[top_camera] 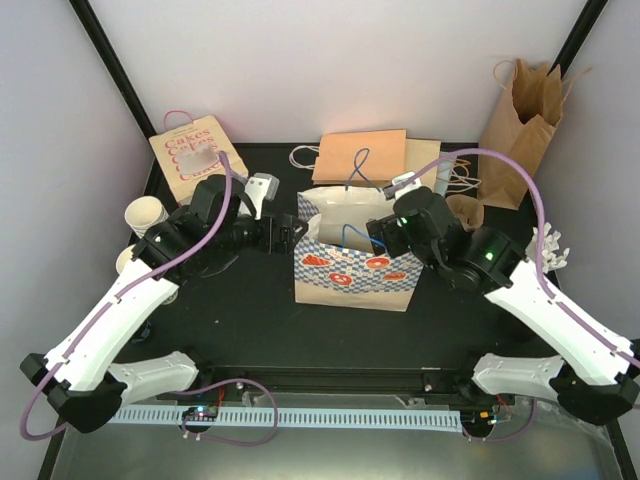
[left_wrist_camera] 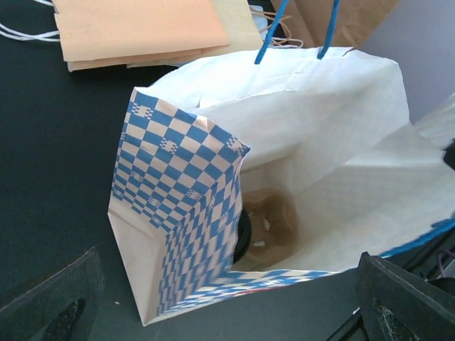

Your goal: Pack the takeout coffee

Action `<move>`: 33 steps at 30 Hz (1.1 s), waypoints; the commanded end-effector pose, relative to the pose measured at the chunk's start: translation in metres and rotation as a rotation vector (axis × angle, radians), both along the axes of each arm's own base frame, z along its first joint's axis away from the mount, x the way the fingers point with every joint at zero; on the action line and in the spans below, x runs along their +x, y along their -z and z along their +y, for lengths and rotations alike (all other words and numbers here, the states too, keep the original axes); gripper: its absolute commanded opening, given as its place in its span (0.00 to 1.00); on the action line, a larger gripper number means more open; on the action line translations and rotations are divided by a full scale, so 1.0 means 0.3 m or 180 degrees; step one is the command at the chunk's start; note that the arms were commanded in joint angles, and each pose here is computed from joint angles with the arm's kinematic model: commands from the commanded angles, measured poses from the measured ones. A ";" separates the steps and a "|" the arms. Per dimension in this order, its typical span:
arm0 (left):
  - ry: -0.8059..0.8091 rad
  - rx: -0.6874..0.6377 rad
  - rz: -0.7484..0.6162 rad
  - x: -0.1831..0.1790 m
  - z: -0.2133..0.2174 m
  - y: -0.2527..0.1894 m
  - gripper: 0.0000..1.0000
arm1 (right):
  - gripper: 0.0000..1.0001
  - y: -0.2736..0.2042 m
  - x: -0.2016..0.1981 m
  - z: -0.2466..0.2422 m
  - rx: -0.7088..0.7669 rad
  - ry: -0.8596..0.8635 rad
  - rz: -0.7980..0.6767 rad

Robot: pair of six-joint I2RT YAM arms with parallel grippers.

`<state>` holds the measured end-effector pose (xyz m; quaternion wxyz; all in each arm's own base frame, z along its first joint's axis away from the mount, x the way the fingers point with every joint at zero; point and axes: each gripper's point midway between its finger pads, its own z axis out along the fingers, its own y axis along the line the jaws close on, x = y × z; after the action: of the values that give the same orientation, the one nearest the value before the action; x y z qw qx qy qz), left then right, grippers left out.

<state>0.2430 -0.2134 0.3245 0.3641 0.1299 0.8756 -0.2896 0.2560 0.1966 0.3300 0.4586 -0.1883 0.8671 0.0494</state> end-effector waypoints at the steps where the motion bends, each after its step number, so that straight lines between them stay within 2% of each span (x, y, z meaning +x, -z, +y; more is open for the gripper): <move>1: -0.0032 -0.0200 0.0046 0.018 0.005 -0.033 0.99 | 1.00 -0.050 -0.009 -0.074 0.0106 0.0245 -0.0209; 4: 0.0060 -0.0217 0.0165 0.026 -0.021 -0.011 0.99 | 1.00 -0.035 -0.010 -0.114 0.0037 0.0421 -0.0166; 8: 0.0009 0.0025 0.0395 0.041 -0.043 0.024 0.99 | 1.00 -0.004 -0.011 -0.166 -0.0060 0.0645 0.0008; 19: -0.0021 0.0276 0.0725 0.048 -0.160 0.080 0.99 | 1.00 0.047 0.001 -0.135 -0.0009 0.0565 0.0233; 26: -0.0515 0.0471 0.0913 0.078 -0.115 0.148 0.99 | 1.00 0.049 0.008 -0.143 -0.0107 0.0551 0.0171; 33: -0.0471 0.0538 0.1022 0.075 -0.176 0.206 0.99 | 1.00 0.045 0.013 -0.133 -0.0081 0.0520 0.0154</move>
<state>0.2640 -0.2608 0.2635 0.2291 0.0603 0.9473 -0.2157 0.2576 0.1564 0.3108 0.4268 -0.1235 0.8959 0.0015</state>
